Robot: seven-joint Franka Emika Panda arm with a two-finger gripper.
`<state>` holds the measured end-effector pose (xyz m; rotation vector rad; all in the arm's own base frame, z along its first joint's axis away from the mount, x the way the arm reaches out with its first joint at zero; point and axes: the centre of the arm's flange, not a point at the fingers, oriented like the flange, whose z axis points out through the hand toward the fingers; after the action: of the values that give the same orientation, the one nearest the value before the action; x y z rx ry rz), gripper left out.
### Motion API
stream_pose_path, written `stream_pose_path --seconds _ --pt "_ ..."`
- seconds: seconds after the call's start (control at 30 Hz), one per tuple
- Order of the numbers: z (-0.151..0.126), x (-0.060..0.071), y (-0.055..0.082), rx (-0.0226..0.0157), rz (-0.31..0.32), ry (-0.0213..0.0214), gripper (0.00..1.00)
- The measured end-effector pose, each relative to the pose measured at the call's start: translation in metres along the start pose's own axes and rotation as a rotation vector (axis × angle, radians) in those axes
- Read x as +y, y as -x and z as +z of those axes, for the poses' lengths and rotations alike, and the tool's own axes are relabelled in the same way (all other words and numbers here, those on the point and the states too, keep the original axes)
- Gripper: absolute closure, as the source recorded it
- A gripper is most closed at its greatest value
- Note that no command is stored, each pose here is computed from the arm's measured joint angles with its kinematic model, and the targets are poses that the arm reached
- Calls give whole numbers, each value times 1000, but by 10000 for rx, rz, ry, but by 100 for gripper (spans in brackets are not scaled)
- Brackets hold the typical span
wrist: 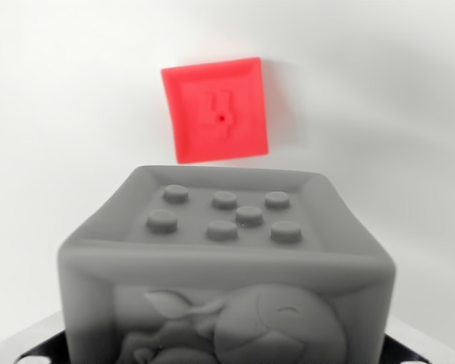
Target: Destack cube
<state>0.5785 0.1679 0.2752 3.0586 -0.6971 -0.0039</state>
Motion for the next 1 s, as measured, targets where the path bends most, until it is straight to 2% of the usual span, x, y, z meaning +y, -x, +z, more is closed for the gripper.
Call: stream_pose_path --seconds 0.27,0.43,0.63,1.0 --pt "7 12 7 0 424 -3 100" --pt "12 20 12 -16 714 6 100" --pt "17 29 18 -10 1036 -4 100" --pt "27 45 28 -9 1613 2 100"
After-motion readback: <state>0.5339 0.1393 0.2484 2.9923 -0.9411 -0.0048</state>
